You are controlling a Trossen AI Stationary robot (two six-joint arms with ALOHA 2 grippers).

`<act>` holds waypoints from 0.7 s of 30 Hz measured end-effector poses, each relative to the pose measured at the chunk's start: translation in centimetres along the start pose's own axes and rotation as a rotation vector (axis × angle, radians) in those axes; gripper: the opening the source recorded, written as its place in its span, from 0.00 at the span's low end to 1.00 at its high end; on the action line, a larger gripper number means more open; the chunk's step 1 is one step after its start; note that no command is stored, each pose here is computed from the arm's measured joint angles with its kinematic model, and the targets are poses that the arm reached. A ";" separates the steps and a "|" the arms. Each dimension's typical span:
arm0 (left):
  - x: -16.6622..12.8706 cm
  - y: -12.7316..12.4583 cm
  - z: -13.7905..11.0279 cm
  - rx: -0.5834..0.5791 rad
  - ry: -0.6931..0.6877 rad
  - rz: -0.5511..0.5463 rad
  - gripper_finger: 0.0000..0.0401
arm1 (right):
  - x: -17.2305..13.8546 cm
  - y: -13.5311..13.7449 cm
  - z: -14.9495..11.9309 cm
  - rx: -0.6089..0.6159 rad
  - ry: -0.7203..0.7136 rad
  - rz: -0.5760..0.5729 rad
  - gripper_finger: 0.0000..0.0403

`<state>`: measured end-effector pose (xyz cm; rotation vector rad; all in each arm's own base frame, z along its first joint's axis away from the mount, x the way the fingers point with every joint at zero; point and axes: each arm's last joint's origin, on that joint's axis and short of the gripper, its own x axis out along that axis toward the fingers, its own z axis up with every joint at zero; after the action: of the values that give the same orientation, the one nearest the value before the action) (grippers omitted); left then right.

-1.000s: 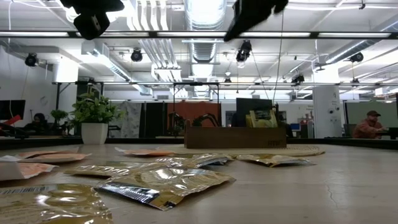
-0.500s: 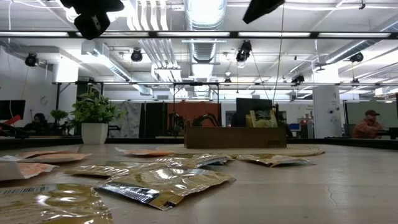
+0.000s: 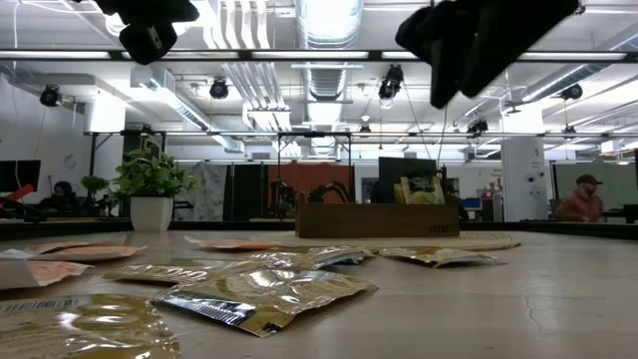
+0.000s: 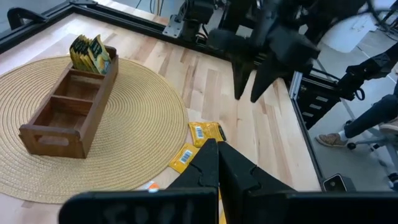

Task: Pick & Place Tea
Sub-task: Put the orange tea bag into the middle section of the wooden organizer

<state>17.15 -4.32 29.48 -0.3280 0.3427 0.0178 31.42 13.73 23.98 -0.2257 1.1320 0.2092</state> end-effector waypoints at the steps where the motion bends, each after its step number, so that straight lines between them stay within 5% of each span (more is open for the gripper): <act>1: 0.0 0.0 0.0 -0.004 0.001 0.000 0.00 | 0.3 0.2 -0.1 -0.008 0.019 0.001 0.38; 21: 0.2 0.0 0.0 -0.007 0.001 0.001 0.00 | 5.0 0.5 -0.7 -0.217 0.174 0.061 0.38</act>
<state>17.33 -4.38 29.41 -0.3352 0.3442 0.0194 32.68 14.22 19.13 -0.4079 1.2903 0.3732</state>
